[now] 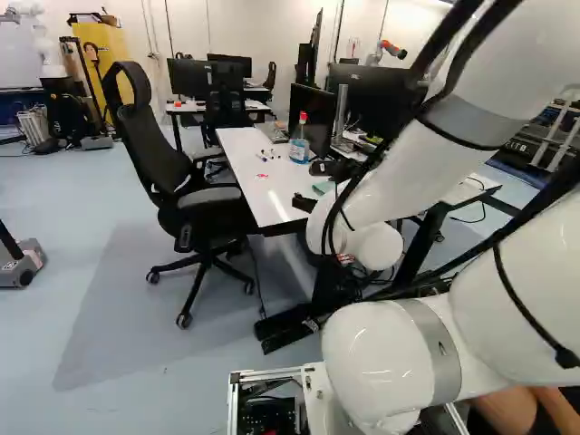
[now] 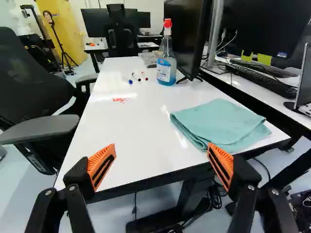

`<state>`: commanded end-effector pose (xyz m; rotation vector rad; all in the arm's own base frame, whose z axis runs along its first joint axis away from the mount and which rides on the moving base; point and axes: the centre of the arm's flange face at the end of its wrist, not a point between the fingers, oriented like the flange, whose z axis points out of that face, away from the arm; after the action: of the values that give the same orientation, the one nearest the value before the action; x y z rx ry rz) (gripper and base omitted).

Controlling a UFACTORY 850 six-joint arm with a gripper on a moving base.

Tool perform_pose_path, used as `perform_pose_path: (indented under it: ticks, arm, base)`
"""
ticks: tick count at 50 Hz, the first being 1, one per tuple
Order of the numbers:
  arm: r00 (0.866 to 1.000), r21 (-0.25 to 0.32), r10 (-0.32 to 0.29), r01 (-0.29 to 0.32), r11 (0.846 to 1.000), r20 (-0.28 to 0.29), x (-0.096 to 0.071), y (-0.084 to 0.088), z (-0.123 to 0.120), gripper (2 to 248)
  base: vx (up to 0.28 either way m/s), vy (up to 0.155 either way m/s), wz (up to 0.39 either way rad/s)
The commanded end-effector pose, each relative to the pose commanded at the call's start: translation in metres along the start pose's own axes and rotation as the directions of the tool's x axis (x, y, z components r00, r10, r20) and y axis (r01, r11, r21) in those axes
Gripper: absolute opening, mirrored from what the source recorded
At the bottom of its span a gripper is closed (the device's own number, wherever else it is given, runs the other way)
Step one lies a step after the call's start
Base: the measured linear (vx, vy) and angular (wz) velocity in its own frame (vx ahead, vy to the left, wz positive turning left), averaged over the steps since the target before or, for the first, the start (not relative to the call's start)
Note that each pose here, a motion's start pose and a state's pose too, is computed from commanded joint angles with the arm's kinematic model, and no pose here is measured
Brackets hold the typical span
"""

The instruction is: Clean the table with the green towel

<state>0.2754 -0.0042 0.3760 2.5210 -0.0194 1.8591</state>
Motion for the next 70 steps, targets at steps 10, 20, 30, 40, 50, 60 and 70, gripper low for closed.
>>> perform_pose_path:
  ticks: [10,20,30,40,50,60,70]
  arm:
    - [1.000,-0.023,0.007,-0.007,1.000,-0.016,0.011,0.007,0.004,247]
    - [1.000,-0.053,0.017,-0.016,0.998,0.006,0.015,0.016,0.014,247]
    - [0.999,-0.086,0.030,-0.026,0.996,0.035,0.018,0.028,0.026,247]
    - [0.997,-0.117,0.043,-0.036,0.993,0.061,0.022,0.039,0.040,247]
    - [0.995,-0.146,0.058,-0.045,0.988,0.085,0.026,0.052,0.054,247]
    - [0.992,-0.171,0.072,-0.053,0.984,0.106,0.030,0.064,0.069,247]
    - [0.990,-0.193,0.083,-0.060,0.979,0.115,0.035,0.076,0.085,247]
  base:
    - [0.000,0.000,0.000]
    - [0.000,0.000,0.000]
    - [0.000,0.000,0.000]
    - [0.000,0.000,0.000]
    - [0.000,0.000,0.000]
    - [0.000,0.000,0.000]
    - [0.000,0.000,0.000]
